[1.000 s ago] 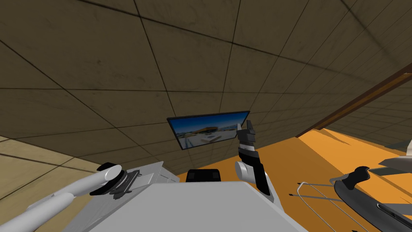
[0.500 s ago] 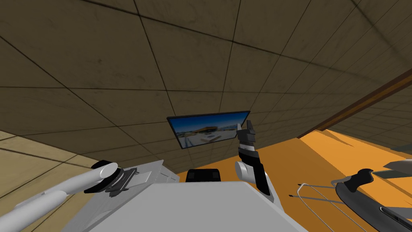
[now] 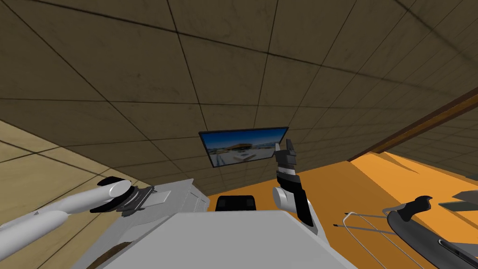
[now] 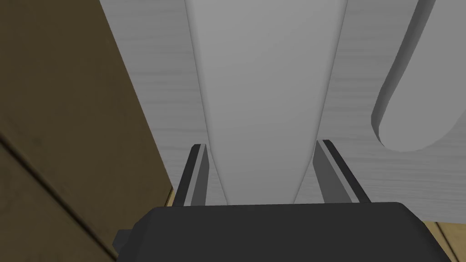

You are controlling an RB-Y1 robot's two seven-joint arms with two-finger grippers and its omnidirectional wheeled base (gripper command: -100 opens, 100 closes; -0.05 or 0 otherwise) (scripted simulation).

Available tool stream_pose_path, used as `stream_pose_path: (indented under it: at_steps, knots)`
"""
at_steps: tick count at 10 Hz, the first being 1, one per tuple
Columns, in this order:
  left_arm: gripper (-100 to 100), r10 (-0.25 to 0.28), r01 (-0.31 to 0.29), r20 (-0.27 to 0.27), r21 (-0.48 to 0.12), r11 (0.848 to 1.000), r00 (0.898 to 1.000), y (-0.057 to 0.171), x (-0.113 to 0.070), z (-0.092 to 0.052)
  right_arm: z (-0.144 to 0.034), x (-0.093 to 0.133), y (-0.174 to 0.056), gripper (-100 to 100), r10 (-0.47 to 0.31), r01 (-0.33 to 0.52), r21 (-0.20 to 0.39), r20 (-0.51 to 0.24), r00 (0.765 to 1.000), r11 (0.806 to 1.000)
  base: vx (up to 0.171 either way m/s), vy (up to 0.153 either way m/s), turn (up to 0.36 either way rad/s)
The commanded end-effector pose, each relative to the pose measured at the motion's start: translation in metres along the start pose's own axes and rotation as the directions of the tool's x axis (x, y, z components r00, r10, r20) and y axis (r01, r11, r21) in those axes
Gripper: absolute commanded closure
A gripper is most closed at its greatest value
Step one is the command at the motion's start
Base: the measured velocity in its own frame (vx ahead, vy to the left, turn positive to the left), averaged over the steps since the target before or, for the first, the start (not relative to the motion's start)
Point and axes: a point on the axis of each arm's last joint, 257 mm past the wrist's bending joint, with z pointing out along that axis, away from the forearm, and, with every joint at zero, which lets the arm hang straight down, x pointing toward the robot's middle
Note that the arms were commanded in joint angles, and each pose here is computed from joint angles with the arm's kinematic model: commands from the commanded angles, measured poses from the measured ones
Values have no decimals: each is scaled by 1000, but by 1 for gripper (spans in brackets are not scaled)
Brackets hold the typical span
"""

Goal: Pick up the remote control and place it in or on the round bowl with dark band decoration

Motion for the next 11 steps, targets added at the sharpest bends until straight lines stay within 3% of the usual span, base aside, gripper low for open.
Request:
stream_pose_path:
  at_steps: [1,4,6,8,11]
  knots:
    - [100,3,-3,21,17,1000,1000,-11,-10,-13,0,0,0,0,0,0,0,0,1000,1000,-67,-31,63]
    - [100,17,-21,80,54,998,997,-37,-40,-50,0,0,0,0,0,0,0,0,1000,1000,-102,-51,93]
    - [100,27,-33,99,62,998,995,-47,-50,-69,0,0,0,0,0,0,0,0,1000,1000,-102,-43,81]
    - [100,38,-43,98,54,998,994,-49,-51,-80,0,0,0,0,0,0,0,0,1000,1000,-86,-52,70]
    - [100,59,-60,55,8,998,997,-39,-38,-88,0,0,0,0,0,0,0,0,1000,1000,-70,-33,44]
